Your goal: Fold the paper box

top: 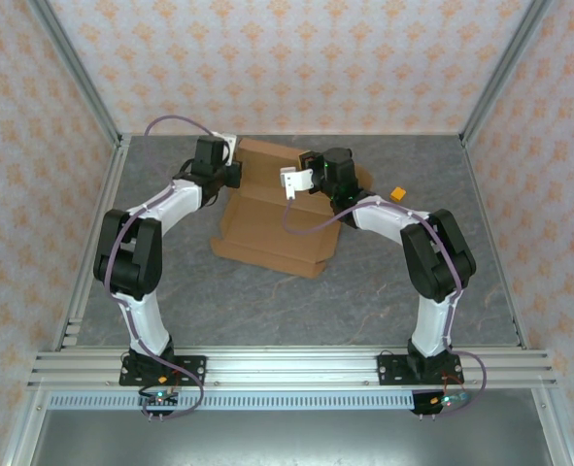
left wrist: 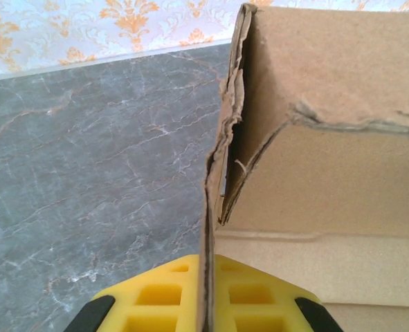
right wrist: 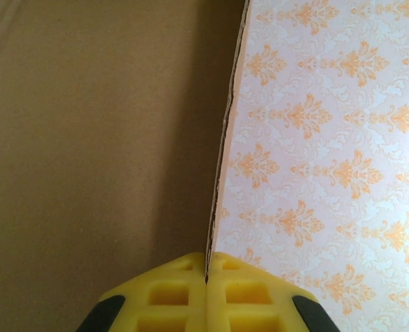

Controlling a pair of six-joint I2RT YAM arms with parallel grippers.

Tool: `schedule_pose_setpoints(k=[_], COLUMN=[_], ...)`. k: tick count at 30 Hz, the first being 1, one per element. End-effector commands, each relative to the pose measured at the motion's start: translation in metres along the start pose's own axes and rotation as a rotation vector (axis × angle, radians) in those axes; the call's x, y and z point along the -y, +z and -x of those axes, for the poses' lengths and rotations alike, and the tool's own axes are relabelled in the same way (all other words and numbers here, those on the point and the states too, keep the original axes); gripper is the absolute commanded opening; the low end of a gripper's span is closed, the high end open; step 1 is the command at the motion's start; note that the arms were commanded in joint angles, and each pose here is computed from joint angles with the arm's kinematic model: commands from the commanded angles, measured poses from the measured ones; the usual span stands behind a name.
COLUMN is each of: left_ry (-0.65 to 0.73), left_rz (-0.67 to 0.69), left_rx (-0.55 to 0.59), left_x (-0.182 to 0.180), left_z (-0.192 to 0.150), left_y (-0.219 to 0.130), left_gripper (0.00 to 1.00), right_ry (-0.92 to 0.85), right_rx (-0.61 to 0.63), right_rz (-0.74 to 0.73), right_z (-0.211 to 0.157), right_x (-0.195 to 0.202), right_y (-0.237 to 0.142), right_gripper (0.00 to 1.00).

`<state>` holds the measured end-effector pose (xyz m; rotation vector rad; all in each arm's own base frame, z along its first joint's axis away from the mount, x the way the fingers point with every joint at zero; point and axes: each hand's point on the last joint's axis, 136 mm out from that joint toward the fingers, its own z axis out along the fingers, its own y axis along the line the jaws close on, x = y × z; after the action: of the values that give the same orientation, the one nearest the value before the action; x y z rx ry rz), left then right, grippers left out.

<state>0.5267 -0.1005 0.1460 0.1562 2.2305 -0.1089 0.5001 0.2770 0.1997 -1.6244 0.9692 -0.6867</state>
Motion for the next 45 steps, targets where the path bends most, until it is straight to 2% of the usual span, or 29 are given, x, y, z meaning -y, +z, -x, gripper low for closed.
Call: schedule_pose_setpoints(k=[1, 8, 16, 21, 30, 45], left_ry=[0.035, -0.026, -0.243, -0.327, -0.411, -0.427], left_rz=[-0.012, -0.056, -0.117, -0.175, -0.295, -0.419], left_rx=[-0.016, -0.096, -0.035, 0.019, 0.039, -0.001], left_x=[0.006, 0.007, 0.015, 0.024, 0.047, 0.07], left_z=[0.015, 0.003, 0.01, 0.022, 0.02, 0.008], left_y=[-0.001, 0.011, 0.004, -0.009, -0.015, -0.024], left_gripper=[0.08, 0.08, 0.11, 0.14, 0.23, 0.38], right_ry=[-0.038, -0.026, 0.025, 0.04, 0.055, 0.059], right_rx=[0.06, 0.057, 0.059, 0.05, 0.045, 0.028], right_rz=[0.08, 0.086, 0.049, 0.034, 0.015, 0.007], right_z=[0.016, 0.016, 0.018, 0.018, 0.019, 0.017], right_x=[-0.018, -0.017, -0.013, -0.014, -0.012, -0.011], right_y=[-0.001, -0.001, 0.002, 0.003, 0.006, 0.008], right_gripper=[0.0, 0.0, 0.0, 0.0, 0.0, 0.0])
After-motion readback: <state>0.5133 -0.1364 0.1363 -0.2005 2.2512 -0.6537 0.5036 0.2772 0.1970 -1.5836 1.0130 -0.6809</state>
